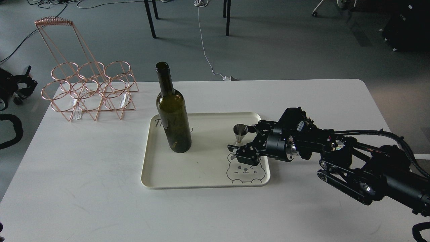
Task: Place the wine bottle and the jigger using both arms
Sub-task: 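Reach the right gripper toward the metal jigger on the tray, then close the right gripper on the jigger and lift it, then carry the jigger off the tray and lower it onto the table, then open the right gripper and withdraw it from the jigger, then reach the left gripper toward the neck of the green wine bottle, then close the left gripper on the bottle neck and lift, then carry the bottle over the copper wine rack and tilt it in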
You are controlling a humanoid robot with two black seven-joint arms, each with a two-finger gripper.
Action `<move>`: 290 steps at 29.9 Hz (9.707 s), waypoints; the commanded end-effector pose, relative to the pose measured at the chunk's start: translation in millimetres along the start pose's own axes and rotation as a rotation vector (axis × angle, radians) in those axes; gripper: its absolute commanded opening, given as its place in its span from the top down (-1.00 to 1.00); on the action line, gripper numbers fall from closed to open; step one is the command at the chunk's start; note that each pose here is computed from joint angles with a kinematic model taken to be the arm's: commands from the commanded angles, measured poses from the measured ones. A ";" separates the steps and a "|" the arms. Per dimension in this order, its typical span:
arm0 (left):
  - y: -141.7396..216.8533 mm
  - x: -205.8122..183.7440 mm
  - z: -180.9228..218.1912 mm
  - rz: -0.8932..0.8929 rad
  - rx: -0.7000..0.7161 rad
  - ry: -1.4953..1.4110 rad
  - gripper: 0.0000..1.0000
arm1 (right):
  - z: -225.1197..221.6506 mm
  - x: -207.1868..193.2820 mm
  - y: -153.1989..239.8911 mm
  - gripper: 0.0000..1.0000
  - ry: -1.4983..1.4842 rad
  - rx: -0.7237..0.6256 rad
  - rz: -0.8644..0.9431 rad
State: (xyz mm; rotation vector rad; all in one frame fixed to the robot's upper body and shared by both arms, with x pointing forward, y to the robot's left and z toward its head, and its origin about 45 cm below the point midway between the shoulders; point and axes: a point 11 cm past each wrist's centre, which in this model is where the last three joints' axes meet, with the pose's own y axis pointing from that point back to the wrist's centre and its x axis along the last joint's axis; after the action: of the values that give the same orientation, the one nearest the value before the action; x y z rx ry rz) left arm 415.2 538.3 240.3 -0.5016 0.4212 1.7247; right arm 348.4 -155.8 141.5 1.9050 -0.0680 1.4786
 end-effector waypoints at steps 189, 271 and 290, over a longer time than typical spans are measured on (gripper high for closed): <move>131.4 -250.3 -27.6 -1.276 0.058 -1.957 -0.92 | 234.7 97.1 289.8 -0.99 -1.656 -0.097 1.356; 54.4 -262.9 75.7 -0.830 -0.241 -2.044 0.64 | 236.8 108.2 309.1 -0.99 -1.627 -0.079 1.402; 12.2 -218.7 55.4 -0.716 -0.096 -2.082 0.64 | 237.0 107.0 309.2 -0.99 -1.627 -0.082 1.403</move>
State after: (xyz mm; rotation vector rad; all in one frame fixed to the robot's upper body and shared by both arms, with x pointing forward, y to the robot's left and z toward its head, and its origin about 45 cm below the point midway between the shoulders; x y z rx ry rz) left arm 435.0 381.9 405.7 1.0303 -1.1925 0.7942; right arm 442.6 -478.5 366.1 2.4581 -2.4141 -0.0508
